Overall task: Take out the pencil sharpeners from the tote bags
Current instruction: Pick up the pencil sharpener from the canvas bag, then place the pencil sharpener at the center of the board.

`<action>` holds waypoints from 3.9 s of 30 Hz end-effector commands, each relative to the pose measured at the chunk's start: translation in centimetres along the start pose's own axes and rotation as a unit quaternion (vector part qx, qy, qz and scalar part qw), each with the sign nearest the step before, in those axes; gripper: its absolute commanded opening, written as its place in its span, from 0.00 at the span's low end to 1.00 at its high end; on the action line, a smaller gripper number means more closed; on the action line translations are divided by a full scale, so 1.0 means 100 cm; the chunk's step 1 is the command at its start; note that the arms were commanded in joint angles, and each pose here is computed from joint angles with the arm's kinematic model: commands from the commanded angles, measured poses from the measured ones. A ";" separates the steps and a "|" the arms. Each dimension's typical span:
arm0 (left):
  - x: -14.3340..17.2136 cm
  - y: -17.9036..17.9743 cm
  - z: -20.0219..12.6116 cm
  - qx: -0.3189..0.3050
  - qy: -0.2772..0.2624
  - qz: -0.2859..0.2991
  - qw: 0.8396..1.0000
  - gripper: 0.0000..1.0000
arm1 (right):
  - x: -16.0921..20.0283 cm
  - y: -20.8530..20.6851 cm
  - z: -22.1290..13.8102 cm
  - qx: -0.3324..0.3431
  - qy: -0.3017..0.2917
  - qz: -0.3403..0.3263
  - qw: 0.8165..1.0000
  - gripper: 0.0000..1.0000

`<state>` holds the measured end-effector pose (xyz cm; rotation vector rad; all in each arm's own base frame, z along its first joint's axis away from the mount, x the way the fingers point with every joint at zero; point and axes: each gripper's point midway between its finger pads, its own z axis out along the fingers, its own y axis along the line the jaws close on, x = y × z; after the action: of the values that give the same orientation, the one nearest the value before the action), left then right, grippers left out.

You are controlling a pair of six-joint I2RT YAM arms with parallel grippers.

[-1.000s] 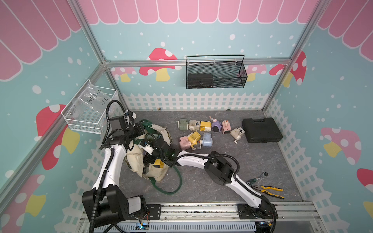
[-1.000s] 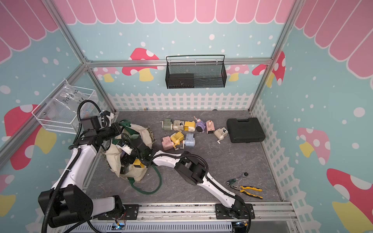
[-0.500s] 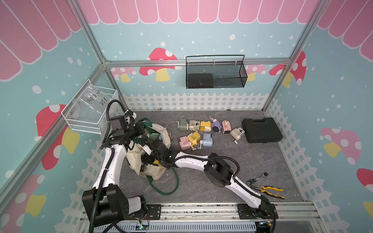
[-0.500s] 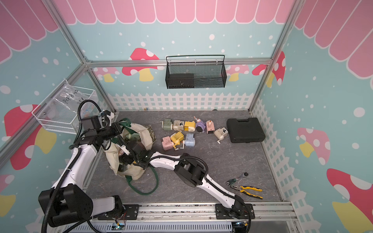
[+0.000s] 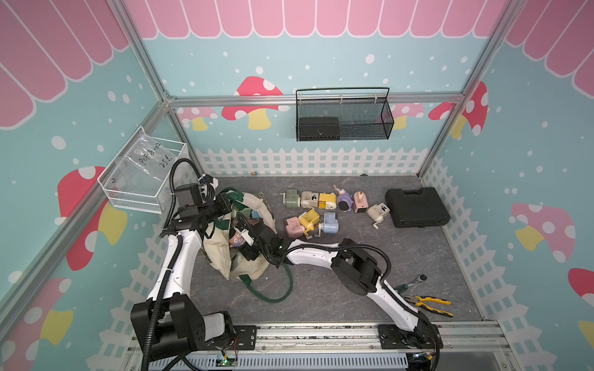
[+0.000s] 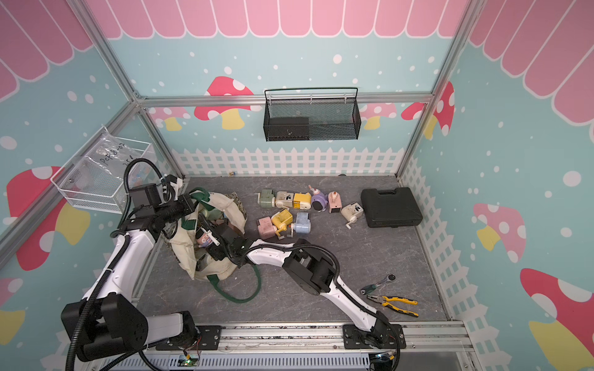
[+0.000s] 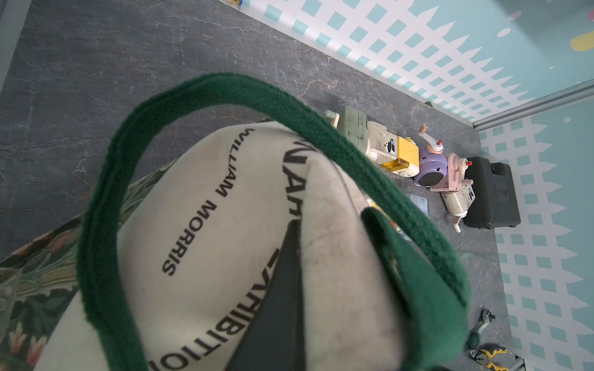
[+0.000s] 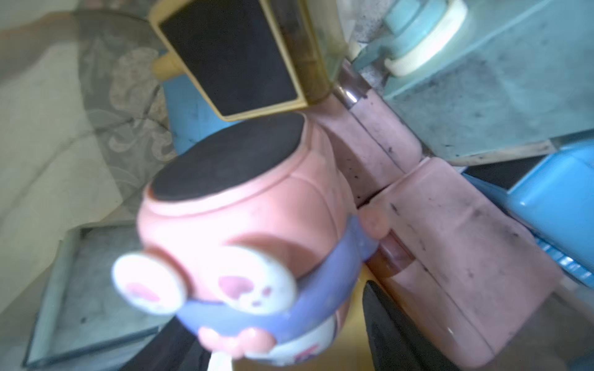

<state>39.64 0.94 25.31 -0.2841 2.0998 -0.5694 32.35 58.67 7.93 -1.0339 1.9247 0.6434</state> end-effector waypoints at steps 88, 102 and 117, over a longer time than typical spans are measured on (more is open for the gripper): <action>-0.023 -0.017 -0.012 0.024 -0.039 0.019 0.999 0.00 | 0.017 -0.095 -0.309 0.014 -0.053 0.081 0.995 0.52; -0.024 -0.020 -0.015 0.026 -0.043 0.021 0.999 0.00 | 0.081 -0.221 -0.322 0.077 -0.014 0.295 0.952 0.50; -0.024 -0.021 -0.015 0.028 -0.042 0.021 0.999 0.00 | 0.129 -0.274 -0.294 0.033 0.005 0.425 0.904 0.50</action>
<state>39.63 0.88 25.34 -0.2856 2.0994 -0.5744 37.40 16.18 8.52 -0.0649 2.4409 0.9371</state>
